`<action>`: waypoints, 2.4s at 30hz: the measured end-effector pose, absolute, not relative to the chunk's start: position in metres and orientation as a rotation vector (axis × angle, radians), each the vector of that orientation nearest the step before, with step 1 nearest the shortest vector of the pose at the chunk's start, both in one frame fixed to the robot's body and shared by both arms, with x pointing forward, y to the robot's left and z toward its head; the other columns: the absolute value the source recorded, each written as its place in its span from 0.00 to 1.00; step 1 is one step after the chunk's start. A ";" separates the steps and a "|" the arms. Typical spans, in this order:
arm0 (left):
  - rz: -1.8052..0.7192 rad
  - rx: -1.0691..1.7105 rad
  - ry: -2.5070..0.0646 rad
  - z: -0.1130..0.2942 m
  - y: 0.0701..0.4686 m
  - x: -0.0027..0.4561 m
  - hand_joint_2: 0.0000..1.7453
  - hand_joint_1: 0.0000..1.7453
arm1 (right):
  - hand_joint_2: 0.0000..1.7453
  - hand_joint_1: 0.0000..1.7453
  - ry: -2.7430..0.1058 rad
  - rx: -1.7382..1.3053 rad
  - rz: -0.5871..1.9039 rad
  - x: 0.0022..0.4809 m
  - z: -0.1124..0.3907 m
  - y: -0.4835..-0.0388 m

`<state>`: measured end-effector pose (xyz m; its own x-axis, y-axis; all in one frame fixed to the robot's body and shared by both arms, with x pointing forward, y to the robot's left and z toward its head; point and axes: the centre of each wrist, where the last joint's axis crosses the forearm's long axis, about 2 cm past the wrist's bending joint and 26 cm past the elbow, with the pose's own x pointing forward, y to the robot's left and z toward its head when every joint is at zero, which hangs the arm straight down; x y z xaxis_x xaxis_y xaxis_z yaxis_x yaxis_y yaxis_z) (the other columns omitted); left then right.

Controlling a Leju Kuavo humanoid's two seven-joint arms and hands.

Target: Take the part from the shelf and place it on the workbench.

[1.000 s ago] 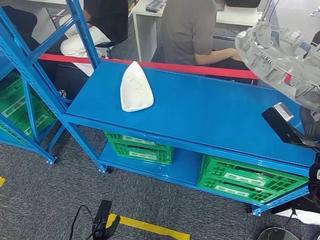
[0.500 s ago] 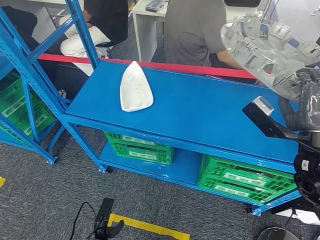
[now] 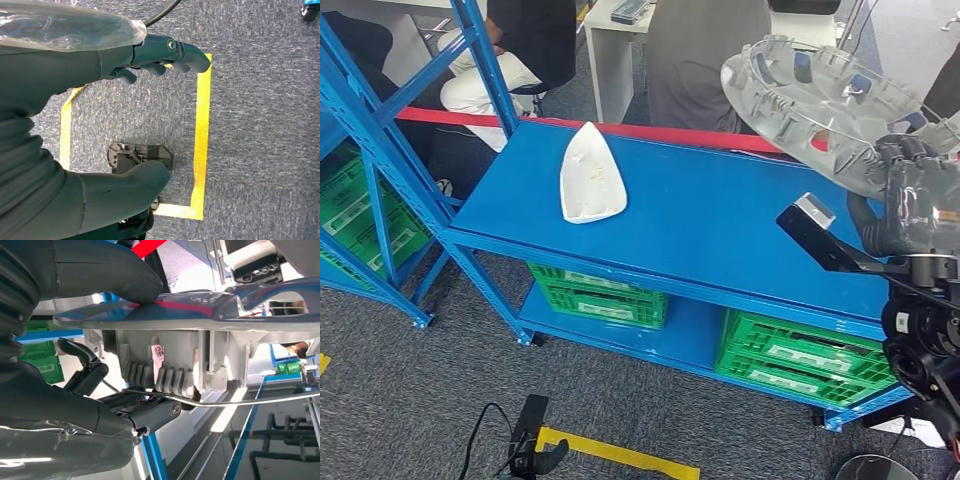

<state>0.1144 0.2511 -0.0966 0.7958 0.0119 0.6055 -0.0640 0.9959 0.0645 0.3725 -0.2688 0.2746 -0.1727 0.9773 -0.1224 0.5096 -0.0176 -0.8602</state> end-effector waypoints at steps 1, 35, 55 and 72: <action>0.041 0.083 -0.649 -0.097 0.251 0.114 1.00 0.00 | 1.00 1.00 -1.723 -1.549 1.120 0.373 0.274 -0.268; 0.056 0.106 -0.664 -0.097 0.253 0.113 1.00 0.00 | 1.00 1.00 -1.957 -0.927 1.062 0.380 0.272 -0.207; 0.050 0.100 -0.663 -0.097 0.255 0.114 1.00 0.00 | 1.00 1.00 -1.977 -0.965 1.102 0.378 0.270 -0.202; 0.051 0.103 -0.659 -0.097 0.257 0.114 1.00 0.00 | 1.00 1.00 -1.978 -0.969 1.094 0.376 0.267 -0.201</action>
